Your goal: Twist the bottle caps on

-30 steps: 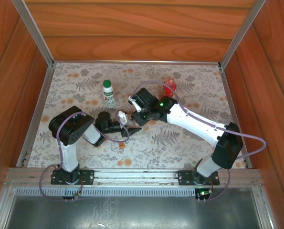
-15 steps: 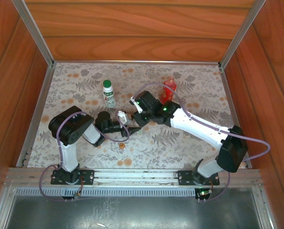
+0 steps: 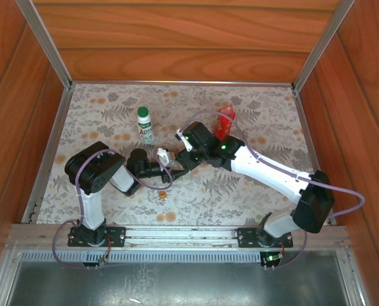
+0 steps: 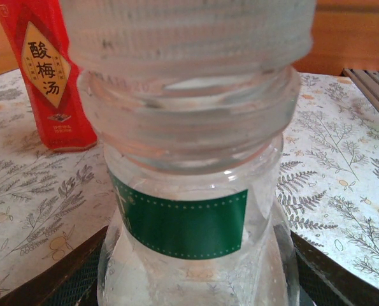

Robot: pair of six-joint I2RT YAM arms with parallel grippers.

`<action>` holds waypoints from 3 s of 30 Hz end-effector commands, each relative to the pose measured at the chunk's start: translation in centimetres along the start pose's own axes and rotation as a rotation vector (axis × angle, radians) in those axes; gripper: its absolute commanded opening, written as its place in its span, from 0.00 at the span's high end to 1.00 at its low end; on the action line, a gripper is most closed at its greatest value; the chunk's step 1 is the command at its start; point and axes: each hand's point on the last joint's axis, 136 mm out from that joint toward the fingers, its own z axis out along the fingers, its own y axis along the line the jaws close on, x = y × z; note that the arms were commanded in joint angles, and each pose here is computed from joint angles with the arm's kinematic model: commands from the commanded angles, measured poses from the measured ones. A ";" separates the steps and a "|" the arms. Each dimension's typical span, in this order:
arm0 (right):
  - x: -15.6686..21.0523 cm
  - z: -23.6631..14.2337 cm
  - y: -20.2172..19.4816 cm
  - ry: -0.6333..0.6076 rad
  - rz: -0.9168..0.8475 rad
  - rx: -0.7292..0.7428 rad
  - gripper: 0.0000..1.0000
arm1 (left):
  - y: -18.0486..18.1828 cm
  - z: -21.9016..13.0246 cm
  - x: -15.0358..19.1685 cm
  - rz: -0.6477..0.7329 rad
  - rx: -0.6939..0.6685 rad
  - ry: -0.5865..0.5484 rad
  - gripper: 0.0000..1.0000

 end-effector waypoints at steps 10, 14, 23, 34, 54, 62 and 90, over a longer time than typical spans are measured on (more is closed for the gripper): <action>-1.2 -1.2 -0.3 -0.040 0.225 -0.141 0.58 | 0.0 0.1 -0.5 0.016 0.016 -0.021 0.38; -0.8 -0.5 -0.9 -0.009 0.248 -0.138 0.65 | 0.0 0.1 -0.4 0.016 0.015 -0.019 0.38; 0.1 0.8 -1.3 0.041 0.271 -0.151 0.72 | 0.1 0.1 -0.4 0.014 0.014 -0.020 0.38; 2.1 0.3 -0.6 0.085 0.299 -0.200 0.78 | 0.3 0.2 -0.4 0.006 0.012 -0.020 0.38; -1.5 -0.1 -1.8 -0.008 0.339 -0.236 0.72 | 0.2 0.1 -0.5 0.006 0.016 -0.022 0.38; 0.7 0.4 -0.8 0.045 0.355 -0.305 0.78 | 0.2 0.1 -0.4 0.007 0.014 -0.019 0.38; 1.4 0.2 -0.5 0.061 0.362 -0.381 0.82 | 0.3 0.1 -0.5 0.007 0.014 -0.023 0.38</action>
